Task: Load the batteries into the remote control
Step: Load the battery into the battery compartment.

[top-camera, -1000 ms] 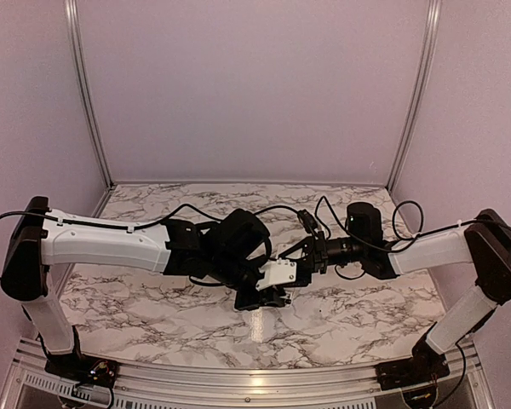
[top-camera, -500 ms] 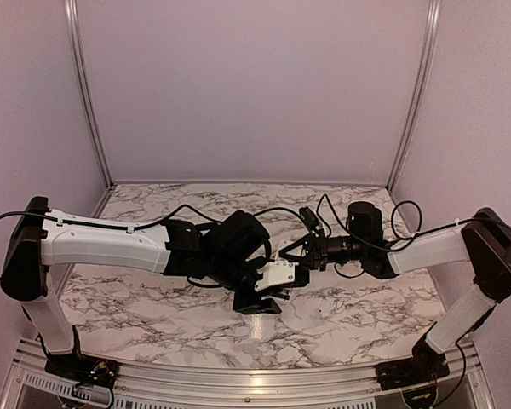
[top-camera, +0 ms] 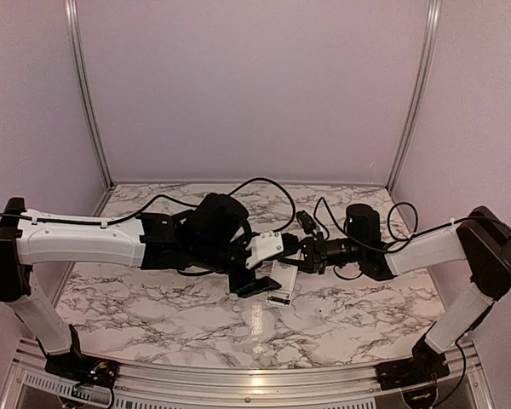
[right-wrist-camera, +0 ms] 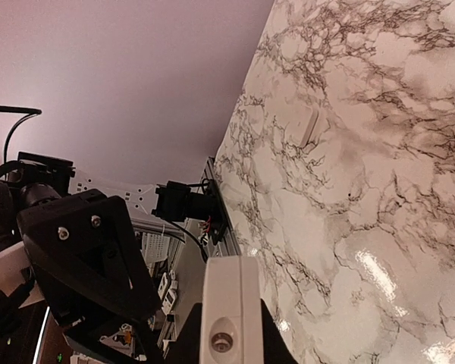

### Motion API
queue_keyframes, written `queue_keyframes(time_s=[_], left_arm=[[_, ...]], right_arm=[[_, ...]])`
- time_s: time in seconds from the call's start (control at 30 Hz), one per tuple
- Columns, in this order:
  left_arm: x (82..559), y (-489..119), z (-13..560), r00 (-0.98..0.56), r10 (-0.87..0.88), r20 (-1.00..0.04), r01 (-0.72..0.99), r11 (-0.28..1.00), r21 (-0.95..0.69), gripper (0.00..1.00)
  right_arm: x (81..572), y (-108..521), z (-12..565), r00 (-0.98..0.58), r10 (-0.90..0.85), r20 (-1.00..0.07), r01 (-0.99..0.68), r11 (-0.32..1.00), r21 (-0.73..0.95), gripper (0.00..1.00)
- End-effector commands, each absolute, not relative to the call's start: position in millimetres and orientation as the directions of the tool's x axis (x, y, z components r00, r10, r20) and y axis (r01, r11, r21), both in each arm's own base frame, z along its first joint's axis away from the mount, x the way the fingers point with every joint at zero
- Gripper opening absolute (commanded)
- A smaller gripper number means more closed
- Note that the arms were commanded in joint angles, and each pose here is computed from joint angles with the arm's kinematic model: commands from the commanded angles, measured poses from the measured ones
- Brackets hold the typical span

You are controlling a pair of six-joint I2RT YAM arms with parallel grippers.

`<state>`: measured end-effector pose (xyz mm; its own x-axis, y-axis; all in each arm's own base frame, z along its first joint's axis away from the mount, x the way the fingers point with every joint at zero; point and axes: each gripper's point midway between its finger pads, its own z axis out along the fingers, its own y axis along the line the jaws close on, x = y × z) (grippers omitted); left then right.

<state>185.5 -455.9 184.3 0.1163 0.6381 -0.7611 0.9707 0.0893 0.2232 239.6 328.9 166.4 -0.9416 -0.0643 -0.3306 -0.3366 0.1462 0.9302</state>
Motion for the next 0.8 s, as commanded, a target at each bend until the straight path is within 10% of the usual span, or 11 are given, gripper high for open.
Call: queue_keyframes(time_s=[0.0,0.07,0.27,0.77], left_arm=[[213.0,-437.7,234.2,0.016,0.501,-0.866,0.925,0.32,0.202,0.8],[229.6,-419.6,240.5,-0.096,0.442,-0.892,0.89,0.44,0.122,0.98],[247.5,-400.9,195.2,-0.577,0.284,-0.766,0.747,0.563,-0.354,0.99],[203.1,-440.4,153.1,-0.766,0.248,-0.593,0.637,0.419,-0.648,0.99]], right_arm=[[238.0,328.3,167.1,-0.942,-0.072,-0.328,-0.335,0.127,0.934,0.0],[241.0,325.4,167.9,-0.944,-0.053,-0.325,-0.33,0.124,0.936,0.0],[250.4,319.0,169.4,-0.945,-0.011,-0.328,-0.327,0.127,0.936,0.0],[260.6,319.8,166.1,-0.949,0.023,-0.314,-0.309,0.135,0.942,0.0]])
